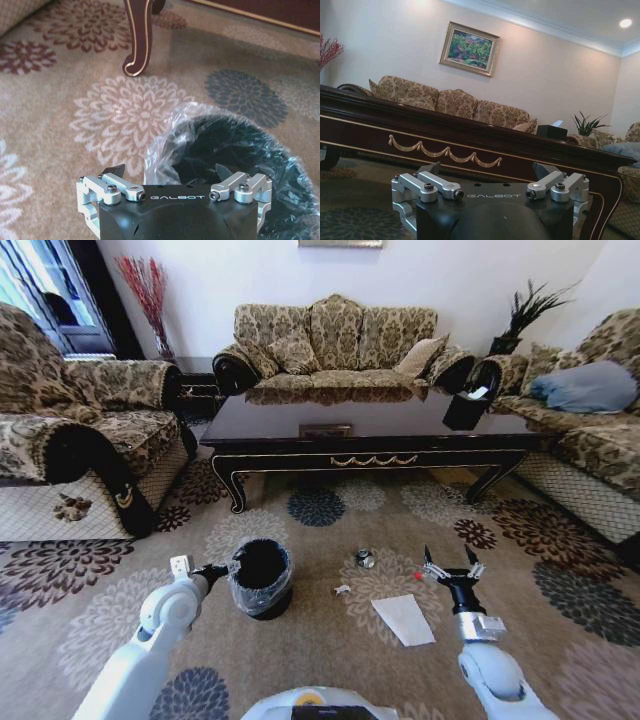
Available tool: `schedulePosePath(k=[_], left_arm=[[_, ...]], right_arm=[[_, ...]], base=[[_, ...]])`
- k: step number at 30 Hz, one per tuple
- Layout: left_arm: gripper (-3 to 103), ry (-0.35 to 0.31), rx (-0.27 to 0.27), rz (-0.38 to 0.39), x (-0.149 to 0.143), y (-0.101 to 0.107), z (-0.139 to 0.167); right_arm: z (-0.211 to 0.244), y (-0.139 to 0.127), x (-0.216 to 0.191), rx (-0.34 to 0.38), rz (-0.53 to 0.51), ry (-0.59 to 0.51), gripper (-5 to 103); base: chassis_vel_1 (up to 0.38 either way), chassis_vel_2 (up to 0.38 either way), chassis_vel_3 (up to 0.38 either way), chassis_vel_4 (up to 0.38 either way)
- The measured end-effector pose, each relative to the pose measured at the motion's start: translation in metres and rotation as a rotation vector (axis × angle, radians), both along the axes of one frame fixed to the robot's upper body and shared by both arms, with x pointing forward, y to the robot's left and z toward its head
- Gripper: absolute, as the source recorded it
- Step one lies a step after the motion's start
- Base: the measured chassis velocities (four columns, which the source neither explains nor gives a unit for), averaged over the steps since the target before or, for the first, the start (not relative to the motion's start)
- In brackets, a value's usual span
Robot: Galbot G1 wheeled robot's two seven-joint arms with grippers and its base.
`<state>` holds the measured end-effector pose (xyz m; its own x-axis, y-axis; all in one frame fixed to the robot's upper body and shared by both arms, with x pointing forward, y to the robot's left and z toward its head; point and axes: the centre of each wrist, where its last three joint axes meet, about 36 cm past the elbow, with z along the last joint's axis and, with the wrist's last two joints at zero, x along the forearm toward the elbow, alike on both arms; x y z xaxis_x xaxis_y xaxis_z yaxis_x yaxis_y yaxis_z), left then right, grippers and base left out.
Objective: Move to the front of the table and pick up the trash from the floor, then place it into the trash bin.
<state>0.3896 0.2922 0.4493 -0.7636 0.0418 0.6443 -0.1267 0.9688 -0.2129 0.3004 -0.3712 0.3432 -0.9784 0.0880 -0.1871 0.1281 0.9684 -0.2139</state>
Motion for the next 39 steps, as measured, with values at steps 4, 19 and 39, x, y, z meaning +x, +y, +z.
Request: schedulePosePath(k=[4,19,39], left_arm=[[100,0.032,-0.011,0.012,0.005,-0.003,-0.016],[100,0.078,-0.016,0.033,0.020,0.000,-0.047],[47,0.083,-0.010,0.041,0.029,-0.001,-0.069]], right_arm=[[-0.003,-0.001,0.001,-0.002,-0.002,0.007,100],[-0.014,0.004,0.005,-0.002,0.014,0.030,100],[-0.023,0.006,0.010,-0.006,0.018,0.039,100]], base=[[0.000,0.000,0.000,0.000],[0.000,0.000,0.000,0.000],[0.000,0.000,0.000,0.000]])
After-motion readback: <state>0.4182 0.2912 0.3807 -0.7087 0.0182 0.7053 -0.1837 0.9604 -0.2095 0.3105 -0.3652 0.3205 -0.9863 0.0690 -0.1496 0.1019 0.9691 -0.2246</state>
